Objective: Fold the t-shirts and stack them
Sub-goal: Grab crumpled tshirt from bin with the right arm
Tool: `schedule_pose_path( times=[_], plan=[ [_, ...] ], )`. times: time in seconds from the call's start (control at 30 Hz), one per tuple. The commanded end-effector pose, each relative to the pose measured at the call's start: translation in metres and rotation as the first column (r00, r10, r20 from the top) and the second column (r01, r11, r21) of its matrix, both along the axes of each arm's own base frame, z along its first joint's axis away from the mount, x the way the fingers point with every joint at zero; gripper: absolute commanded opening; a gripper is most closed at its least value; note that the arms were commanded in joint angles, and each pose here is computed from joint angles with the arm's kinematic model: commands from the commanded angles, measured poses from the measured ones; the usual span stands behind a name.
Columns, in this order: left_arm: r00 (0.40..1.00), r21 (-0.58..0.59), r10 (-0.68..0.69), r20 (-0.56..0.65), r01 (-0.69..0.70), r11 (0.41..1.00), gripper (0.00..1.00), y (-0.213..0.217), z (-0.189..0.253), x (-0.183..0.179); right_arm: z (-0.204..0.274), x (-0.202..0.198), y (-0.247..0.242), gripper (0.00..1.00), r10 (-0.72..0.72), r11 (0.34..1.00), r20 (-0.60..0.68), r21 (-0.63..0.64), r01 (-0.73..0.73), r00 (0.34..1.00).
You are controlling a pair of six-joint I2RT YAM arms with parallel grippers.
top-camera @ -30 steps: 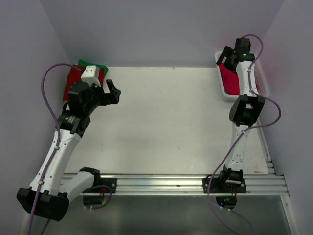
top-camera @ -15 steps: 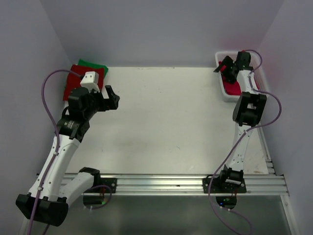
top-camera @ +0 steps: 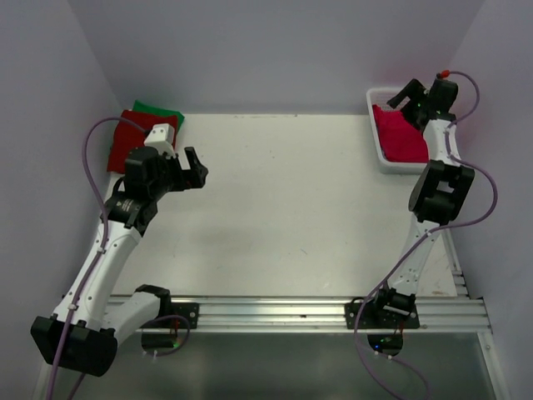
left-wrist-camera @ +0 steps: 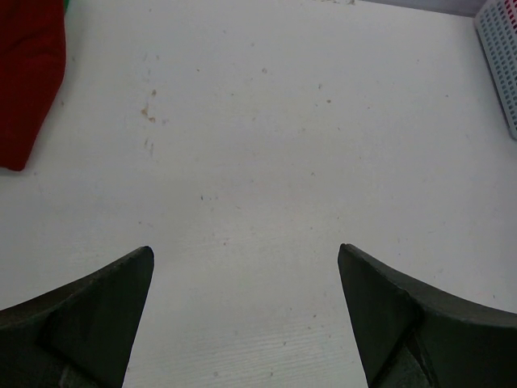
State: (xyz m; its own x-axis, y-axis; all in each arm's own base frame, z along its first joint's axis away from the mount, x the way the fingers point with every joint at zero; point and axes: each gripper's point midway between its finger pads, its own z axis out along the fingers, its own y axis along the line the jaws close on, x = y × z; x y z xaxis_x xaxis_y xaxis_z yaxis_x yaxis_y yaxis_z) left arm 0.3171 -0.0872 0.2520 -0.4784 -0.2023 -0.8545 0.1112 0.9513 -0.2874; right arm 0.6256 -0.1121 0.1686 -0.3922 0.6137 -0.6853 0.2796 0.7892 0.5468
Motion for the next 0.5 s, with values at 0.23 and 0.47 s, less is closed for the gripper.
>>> schedule_pose_path(
  times=[0.23,0.47],
  plan=[
    [0.999,-0.029,-0.014,0.031,0.015,0.999,1.00,-0.005,0.008,0.003,0.023,0.011,-0.029,0.89,-0.195,0.942,-0.070,-0.292,0.167,0.978],
    [1.000,-0.012,0.008,0.027,-0.008,1.000,1.00,0.002,0.004,-0.006,-0.081,-0.014,-0.017,0.82,-0.175,0.964,-0.287,-0.244,0.105,0.942]
  ],
)
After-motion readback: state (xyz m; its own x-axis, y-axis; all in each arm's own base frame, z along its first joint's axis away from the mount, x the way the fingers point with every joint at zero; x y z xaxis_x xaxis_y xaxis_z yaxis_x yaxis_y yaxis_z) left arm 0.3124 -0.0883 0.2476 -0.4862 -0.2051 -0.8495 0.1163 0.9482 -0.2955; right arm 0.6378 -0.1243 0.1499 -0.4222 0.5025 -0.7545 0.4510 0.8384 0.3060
